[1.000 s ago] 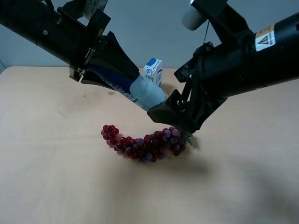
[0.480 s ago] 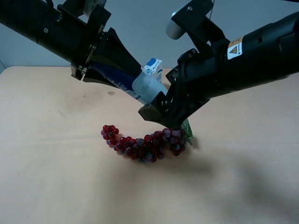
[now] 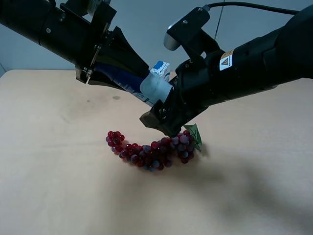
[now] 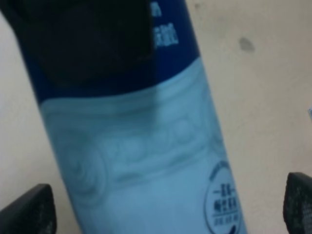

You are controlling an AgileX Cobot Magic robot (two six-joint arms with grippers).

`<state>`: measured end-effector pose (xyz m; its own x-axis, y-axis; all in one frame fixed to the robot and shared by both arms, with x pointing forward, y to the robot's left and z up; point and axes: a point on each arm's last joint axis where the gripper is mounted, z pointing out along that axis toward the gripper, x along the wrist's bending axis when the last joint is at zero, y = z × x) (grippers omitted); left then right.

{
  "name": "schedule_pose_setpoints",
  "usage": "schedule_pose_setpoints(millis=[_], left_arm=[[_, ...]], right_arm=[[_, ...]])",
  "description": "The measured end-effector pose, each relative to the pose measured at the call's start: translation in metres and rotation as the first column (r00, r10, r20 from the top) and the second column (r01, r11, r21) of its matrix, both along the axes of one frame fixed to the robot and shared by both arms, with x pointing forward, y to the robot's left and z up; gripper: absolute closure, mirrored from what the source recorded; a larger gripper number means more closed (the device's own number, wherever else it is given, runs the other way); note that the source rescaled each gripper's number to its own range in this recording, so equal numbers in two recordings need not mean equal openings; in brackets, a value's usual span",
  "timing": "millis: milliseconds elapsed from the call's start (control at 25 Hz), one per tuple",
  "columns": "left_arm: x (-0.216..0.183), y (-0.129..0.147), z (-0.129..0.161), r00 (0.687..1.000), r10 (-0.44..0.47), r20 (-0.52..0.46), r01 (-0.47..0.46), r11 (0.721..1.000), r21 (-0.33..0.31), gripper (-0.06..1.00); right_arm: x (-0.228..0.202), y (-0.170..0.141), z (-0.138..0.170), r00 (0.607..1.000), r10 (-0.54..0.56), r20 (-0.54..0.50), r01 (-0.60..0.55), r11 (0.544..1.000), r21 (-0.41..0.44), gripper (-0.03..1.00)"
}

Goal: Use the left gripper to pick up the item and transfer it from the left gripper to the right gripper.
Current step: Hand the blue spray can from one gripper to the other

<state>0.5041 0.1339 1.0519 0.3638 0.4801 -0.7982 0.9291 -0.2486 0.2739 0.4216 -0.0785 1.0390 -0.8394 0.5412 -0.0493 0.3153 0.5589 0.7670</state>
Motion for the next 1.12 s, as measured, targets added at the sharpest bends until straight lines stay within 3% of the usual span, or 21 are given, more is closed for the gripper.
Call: schedule_pose_setpoints(millis=[280, 320, 400, 560, 1120], left_arm=[[0.0, 0.0, 0.0, 1.0, -0.002, 0.004, 0.002, 1.0, 0.0, 0.94], [0.0, 0.0, 0.0, 1.0, -0.003, 0.004, 0.003, 1.0, 0.0, 0.94], [0.0, 0.0, 0.0, 1.0, -0.004, 0.006, 0.004, 1.0, 0.0, 0.94], [0.0001, 0.0, 0.0001, 1.0, -0.003, 0.007, 0.003, 1.0, -0.001, 0.94], [0.0004, -0.0002, 0.0002, 1.0, -0.006, 0.018, 0.006, 1.0, -0.004, 0.94]], right_arm=[[0.0009, 0.0006, -0.0004, 1.0, -0.003, 0.005, 0.003, 1.0, 0.004, -0.02], [0.0009, 0.0006, -0.0004, 1.0, -0.003, 0.005, 0.003, 1.0, 0.004, 0.04], [0.0009, 0.0006, -0.0004, 1.0, -0.003, 0.005, 0.003, 1.0, 0.004, 0.24], [0.0009, 0.0006, -0.0005, 1.0, 0.001, 0.008, -0.001, 1.0, 0.0, 0.8], [0.0009, 0.0005, -0.0005, 1.0, 0.01, 0.018, -0.01, 1.0, -0.007, 0.8]])
